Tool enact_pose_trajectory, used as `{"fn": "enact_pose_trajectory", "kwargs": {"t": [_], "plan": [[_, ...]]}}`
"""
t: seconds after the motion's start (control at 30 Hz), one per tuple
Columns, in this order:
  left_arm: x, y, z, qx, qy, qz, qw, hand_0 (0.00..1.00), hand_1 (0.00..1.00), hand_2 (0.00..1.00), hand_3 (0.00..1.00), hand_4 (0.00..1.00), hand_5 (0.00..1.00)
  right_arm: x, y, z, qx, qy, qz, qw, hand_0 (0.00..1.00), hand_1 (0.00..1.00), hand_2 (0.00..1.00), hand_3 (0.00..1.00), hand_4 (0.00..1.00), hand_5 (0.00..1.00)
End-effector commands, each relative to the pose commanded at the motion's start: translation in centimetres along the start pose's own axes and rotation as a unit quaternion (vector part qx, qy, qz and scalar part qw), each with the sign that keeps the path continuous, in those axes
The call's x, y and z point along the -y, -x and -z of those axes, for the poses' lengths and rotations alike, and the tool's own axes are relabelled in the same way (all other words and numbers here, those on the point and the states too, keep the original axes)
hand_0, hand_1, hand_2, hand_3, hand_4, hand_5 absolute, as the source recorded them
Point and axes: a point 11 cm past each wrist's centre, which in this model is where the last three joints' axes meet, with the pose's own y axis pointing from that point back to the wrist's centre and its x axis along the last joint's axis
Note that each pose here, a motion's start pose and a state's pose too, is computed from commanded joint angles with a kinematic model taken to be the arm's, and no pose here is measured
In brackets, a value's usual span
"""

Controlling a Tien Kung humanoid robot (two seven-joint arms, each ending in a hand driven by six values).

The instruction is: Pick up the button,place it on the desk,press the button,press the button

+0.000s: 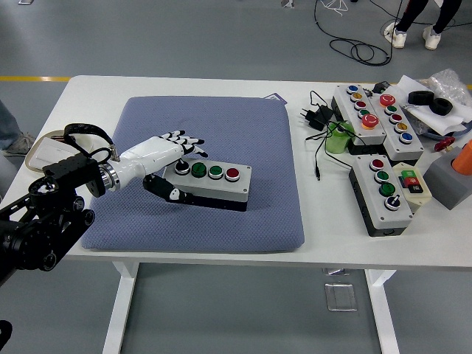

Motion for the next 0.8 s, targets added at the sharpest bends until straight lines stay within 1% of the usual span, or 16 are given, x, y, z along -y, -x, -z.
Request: {"fn": "enact_pose_trajectory", "kwargs": {"t": [0.07, 0.23, 0.3, 0.4, 0.43, 0.47, 0.5, 0.53, 0.57, 0.6, 0.63, 0.67, 0.73, 0.77, 0.8], "plan": [[-0.1, -0.4, -0.2, -0.008, 0.002, -0.006, 1.000, 0.998, 0.998, 0.998, 0.962, 0.885, 0.272, 0.0, 0.0, 0.0, 0.001, 0.000, 0.000, 1.000, 0.660, 0.632, 0.712, 0.585, 0.361, 0.207], [-0.2, -0.9, 0.1, -0.017, -0.005, -0.002, 1.000, 0.998, 0.998, 0.998, 0.962, 0.885, 0.272, 0.0, 0.0, 0.1, 0.000, -0.001, 0.000, 1.000, 0.660, 0.632, 0.712, 0.585, 0.361, 0.207], [-0.4, -1.3, 0.0, -0.027, -0.003, -0.014, 1.000, 0.998, 0.998, 0.998, 0.966, 0.888, 0.273, 0.0, 0.0, 0.2, 0.000, -0.002, 0.001, 1.000, 0.659, 0.632, 0.712, 0.585, 0.361, 0.207], [-1.0, -3.3, -0.8, -0.062, 0.014, -0.067, 0.996, 0.998, 0.998, 0.998, 0.966, 0.888, 0.273, -0.1, 0.0, 0.3, 0.000, -0.003, 0.001, 1.000, 0.659, 0.632, 0.712, 0.585, 0.361, 0.207], [-1.3, -4.3, -1.3, -0.077, 0.023, -0.091, 0.993, 0.998, 0.998, 0.998, 0.966, 0.888, 0.273, -0.1, 0.0, 0.3, 0.000, -0.003, 0.001, 1.000, 0.659, 0.632, 0.712, 0.585, 0.361, 0.207], [-1.3, -4.8, -1.7, -0.087, 0.031, -0.103, 0.990, 0.668, 0.712, 0.829, 0.918, 0.572, 0.108, -0.1, 0.0, 0.3, 0.001, -0.003, 0.001, 1.000, 0.659, 0.633, 0.712, 0.585, 0.360, 0.205], [-1.4, -5.1, -1.9, -0.093, 0.035, -0.109, 0.989, 0.668, 0.712, 0.829, 0.918, 0.572, 0.108, -0.1, 0.0, 0.3, 0.001, -0.003, 0.001, 1.000, 0.659, 0.633, 0.712, 0.585, 0.360, 0.205], [-1.8, -6.2, -2.0, -0.100, 0.032, -0.139, 0.985, 0.668, 0.712, 0.829, 0.918, 0.572, 0.108, -0.1, 0.1, 0.3, 0.001, -0.002, 0.001, 1.000, 0.659, 0.633, 0.712, 0.585, 0.360, 0.205], [-2.2, -7.4, -2.3, -0.087, 0.029, -0.164, 0.982, 0.668, 0.712, 0.829, 0.918, 0.572, 0.108, -0.1, 0.0, 0.3, 0.001, -0.003, 0.001, 1.000, 0.659, 0.633, 0.712, 0.585, 0.360, 0.205], [-2.4, -8.6, -3.0, -0.069, 0.030, -0.185, 0.980, 0.668, 0.712, 0.829, 0.918, 0.572, 0.108, -0.1, 0.0, 0.3, 0.000, -0.003, 0.001, 1.000, 0.659, 0.633, 0.712, 0.585, 0.360, 0.205], [-2.5, -9.3, -3.8, -0.062, 0.040, -0.196, 0.978, 0.668, 0.712, 0.829, 0.918, 0.572, 0.108, -0.1, 0.0, 0.3, 0.000, -0.003, 0.001, 1.000, 0.659, 0.633, 0.712, 0.585, 0.360, 0.205], [-2.6, -10.2, -4.6, -0.036, 0.038, -0.204, 0.978, 0.199, 0.133, 0.177, 0.937, 0.466, 0.002, -0.1, 0.0, 0.3, -0.001, -0.003, 0.001, 1.000, 0.659, 0.633, 0.712, 0.585, 0.361, 0.208], [-2.8, -11.2, -6.2, 0.005, 0.038, -0.206, 0.978, 0.199, 0.133, 0.177, 0.937, 0.466, 0.002, -0.1, 0.0, 0.3, -0.001, -0.003, 0.000, 1.000, 0.659, 0.633, 0.712, 0.585, 0.361, 0.208], [-2.9, -11.4, -6.8, 0.018, 0.040, -0.207, 0.977, 0.199, 0.133, 0.177, 0.937, 0.466, 0.002, -0.1, 0.0, 0.3, -0.001, -0.003, 0.000, 1.000, 0.659, 0.633, 0.712, 0.585, 0.361, 0.208], [-2.9, -11.6, -7.3, 0.036, 0.035, -0.207, 0.977, 0.199, 0.133, 0.177, 0.937, 0.466, 0.002, -0.1, 0.0, 0.3, -0.001, -0.003, 0.000, 1.000, 0.659, 0.633, 0.712, 0.585, 0.361, 0.208]]}}
